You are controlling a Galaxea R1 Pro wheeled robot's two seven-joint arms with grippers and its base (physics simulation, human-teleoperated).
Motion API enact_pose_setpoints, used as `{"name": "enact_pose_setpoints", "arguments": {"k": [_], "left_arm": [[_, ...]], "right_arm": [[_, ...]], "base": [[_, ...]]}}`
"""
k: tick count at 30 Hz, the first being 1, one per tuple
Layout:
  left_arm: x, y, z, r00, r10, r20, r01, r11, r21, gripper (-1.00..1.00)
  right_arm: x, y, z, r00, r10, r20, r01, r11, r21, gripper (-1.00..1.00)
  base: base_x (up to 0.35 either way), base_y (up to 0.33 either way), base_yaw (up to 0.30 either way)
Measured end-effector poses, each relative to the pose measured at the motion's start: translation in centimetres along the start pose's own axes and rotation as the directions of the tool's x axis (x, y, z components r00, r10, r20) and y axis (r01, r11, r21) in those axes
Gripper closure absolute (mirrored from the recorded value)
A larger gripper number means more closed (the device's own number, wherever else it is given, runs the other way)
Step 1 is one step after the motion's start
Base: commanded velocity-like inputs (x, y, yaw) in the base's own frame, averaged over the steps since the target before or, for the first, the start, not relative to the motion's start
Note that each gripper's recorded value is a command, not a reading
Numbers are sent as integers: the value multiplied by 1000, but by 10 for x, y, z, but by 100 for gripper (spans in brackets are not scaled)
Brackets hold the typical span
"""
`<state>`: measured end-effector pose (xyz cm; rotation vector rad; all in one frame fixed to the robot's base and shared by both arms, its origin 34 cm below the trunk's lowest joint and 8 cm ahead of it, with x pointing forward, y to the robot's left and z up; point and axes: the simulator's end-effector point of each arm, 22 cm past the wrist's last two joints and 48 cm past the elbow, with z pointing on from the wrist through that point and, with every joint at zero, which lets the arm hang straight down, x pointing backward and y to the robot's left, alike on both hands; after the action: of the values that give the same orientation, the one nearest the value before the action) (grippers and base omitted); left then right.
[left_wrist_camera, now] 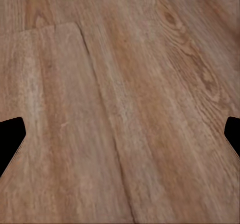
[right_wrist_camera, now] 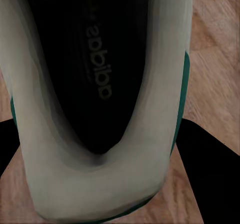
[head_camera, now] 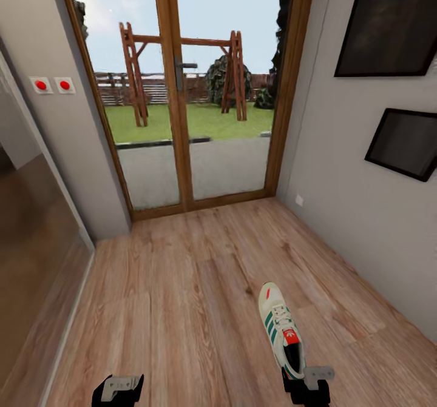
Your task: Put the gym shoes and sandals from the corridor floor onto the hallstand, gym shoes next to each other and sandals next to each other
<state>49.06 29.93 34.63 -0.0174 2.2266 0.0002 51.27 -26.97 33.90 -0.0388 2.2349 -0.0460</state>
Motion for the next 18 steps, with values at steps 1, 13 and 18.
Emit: {"name": "enact_pose_setpoints", "arguments": {"k": [1,13,18], "left_arm": [[0,0,0,1000,0,0,0,1000,0,-100],[0,0,0,1000,-1,0,1,1000,-1,-100],[0,1,0,1000,-1,0,1,1000,-3,-100]], "right_arm": [[0,0,0,1000,0,0,0,1000,0,100],[0,0,0,1000,0,-1,0,1000,0,100],[1,0,0,1000,0,-1,0,1000,-1,100]], "base": [[314,190,-265],[309,143,-266],[221,57,-266]]}}
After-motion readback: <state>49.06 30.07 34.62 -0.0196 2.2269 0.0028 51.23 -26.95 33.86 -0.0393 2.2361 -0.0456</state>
